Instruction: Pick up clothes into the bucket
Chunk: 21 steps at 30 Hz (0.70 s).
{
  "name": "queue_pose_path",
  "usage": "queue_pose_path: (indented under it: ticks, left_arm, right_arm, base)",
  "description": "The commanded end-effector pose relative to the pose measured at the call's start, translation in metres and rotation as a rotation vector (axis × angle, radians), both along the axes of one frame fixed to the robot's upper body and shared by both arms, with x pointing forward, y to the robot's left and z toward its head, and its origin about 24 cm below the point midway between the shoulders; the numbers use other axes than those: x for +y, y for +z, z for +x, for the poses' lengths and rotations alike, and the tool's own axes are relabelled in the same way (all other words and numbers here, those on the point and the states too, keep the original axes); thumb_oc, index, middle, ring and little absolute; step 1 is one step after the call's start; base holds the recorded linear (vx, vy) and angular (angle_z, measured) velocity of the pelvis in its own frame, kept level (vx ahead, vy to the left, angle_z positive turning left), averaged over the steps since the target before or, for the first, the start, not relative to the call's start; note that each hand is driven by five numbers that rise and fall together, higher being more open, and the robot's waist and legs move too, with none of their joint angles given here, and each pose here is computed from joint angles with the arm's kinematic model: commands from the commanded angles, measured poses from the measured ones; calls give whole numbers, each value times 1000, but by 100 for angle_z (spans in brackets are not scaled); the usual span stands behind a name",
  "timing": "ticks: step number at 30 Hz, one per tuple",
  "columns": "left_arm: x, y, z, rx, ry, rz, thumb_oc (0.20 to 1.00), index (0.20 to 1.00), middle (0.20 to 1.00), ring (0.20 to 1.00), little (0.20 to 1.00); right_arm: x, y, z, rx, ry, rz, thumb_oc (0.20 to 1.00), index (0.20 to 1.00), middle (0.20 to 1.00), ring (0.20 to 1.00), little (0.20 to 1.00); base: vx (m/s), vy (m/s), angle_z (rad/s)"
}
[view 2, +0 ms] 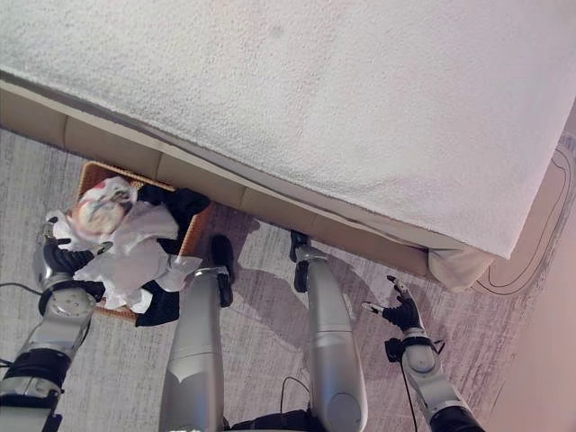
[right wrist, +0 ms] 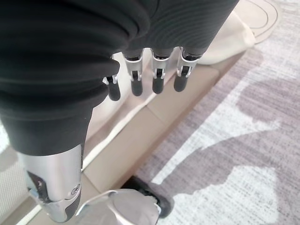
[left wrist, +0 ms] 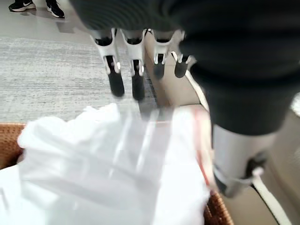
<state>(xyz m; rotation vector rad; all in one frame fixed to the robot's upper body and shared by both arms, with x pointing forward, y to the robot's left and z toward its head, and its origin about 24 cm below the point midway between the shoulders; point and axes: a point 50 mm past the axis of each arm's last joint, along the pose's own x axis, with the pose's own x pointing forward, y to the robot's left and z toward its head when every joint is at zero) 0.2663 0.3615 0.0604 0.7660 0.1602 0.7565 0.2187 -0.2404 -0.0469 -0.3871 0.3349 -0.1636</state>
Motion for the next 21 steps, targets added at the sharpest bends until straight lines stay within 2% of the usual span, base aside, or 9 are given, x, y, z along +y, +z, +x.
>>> queue_pose_path:
  ticks: [1, 16, 19, 20, 21]
  left_arm:
    - [19, 10, -13, -16, 56, 19, 1000, 1000, 1000, 1000, 1000]
    - [16, 5, -21, -18, 45, 3, 1000, 1000, 1000, 1000, 1000]
    - [6, 5, -18, -51, 1, -32, 1000, 1000, 1000, 1000, 1000]
    - [-8, 4, -16, -126, -43, -121, 1000, 1000, 1000, 1000, 1000]
    - [-8, 3, -16, -125, -43, -122, 1000, 1000, 1000, 1000, 1000]
  right_arm:
    - [-12, 2, -5, 17, -9, -20, 1000, 1000, 1000, 1000, 1000]
    - [-9, -3, -7, 53, 14, -17, 1000, 1000, 1000, 1000, 1000]
    - [-10, -6, -10, 68, 5, -12, 1000, 1000, 1000, 1000, 1000]
    - [-11, -8, -12, 85, -7, -8, 1000, 1000, 1000, 1000, 1000]
    - [-12, -9, -12, 86, -7, -8, 1000, 1000, 1000, 1000, 1000]
  base:
    - [0, 0, 0]
    - [-3, -2, 0]
    - [-7, -11, 0]
    - [0, 0, 0]
    - [0, 0, 0]
